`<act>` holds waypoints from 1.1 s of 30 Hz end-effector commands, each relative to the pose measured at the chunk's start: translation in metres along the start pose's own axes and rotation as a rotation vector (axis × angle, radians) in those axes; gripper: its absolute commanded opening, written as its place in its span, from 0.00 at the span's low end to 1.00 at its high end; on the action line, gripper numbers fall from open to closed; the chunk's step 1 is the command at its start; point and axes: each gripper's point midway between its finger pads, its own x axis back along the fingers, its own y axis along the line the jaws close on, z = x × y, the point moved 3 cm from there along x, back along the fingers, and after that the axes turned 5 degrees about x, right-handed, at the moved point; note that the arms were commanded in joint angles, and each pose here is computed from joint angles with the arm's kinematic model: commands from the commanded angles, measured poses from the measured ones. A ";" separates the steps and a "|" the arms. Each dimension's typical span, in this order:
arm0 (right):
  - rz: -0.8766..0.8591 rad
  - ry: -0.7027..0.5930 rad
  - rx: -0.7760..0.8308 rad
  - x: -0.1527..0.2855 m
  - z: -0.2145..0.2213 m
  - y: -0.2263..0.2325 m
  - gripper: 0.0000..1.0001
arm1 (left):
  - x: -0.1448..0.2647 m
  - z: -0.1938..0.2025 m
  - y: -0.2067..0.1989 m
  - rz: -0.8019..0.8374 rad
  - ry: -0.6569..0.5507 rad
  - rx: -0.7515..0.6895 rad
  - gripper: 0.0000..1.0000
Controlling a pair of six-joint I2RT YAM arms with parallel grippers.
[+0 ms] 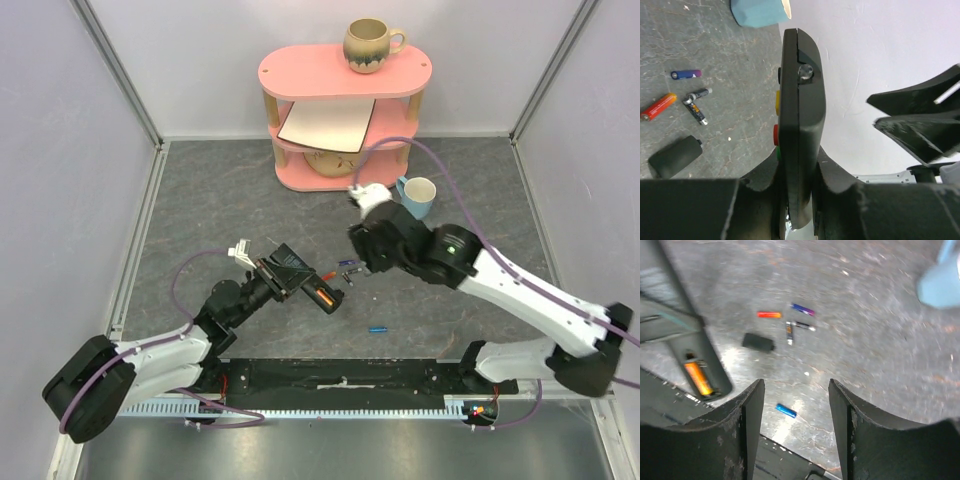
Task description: Load the batteries into the remote control
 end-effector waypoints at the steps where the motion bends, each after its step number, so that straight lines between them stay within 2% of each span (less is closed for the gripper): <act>1: 0.071 -0.096 -0.260 -0.027 0.025 -0.025 0.61 | 0.008 -0.010 -0.004 0.052 -0.083 -0.048 0.02; 6: 0.044 0.058 -0.276 -0.060 0.090 -0.016 0.61 | 0.018 -0.007 -0.006 0.084 -0.066 -0.070 0.02; 9: 0.006 0.105 -0.309 -0.073 0.119 -0.007 0.61 | 0.023 0.007 -0.013 0.134 0.029 -0.138 0.02; 12: 0.020 0.088 -0.350 -0.075 0.128 -0.009 0.61 | 0.030 0.017 -0.026 0.215 0.102 -0.183 0.02; 15: -0.015 -0.010 -0.387 -0.067 0.117 -0.008 0.61 | 0.042 0.023 -0.025 0.268 0.125 -0.207 0.02; 16: -0.049 -0.085 -0.408 -0.060 0.103 -0.007 0.61 | 0.044 0.024 -0.026 0.286 0.124 -0.215 0.02; 18: -0.137 -0.135 -0.420 -0.052 0.095 0.002 0.62 | 0.046 0.024 -0.027 0.298 0.121 -0.223 0.02; 19: -0.192 -0.211 -0.442 -0.043 0.079 0.006 0.64 | 0.047 0.025 -0.028 0.305 0.126 -0.234 0.02; 24: -0.379 -0.402 -0.478 -0.011 0.046 0.021 0.75 | 0.048 0.024 -0.038 0.357 0.119 -0.257 0.02; 28: -0.476 -0.470 -0.451 0.010 0.028 0.029 0.76 | 0.046 0.024 -0.044 0.380 0.125 -0.259 0.02; 33: -0.509 -0.438 -0.364 0.008 0.022 0.044 0.76 | 0.039 0.023 -0.047 0.365 0.126 -0.239 0.02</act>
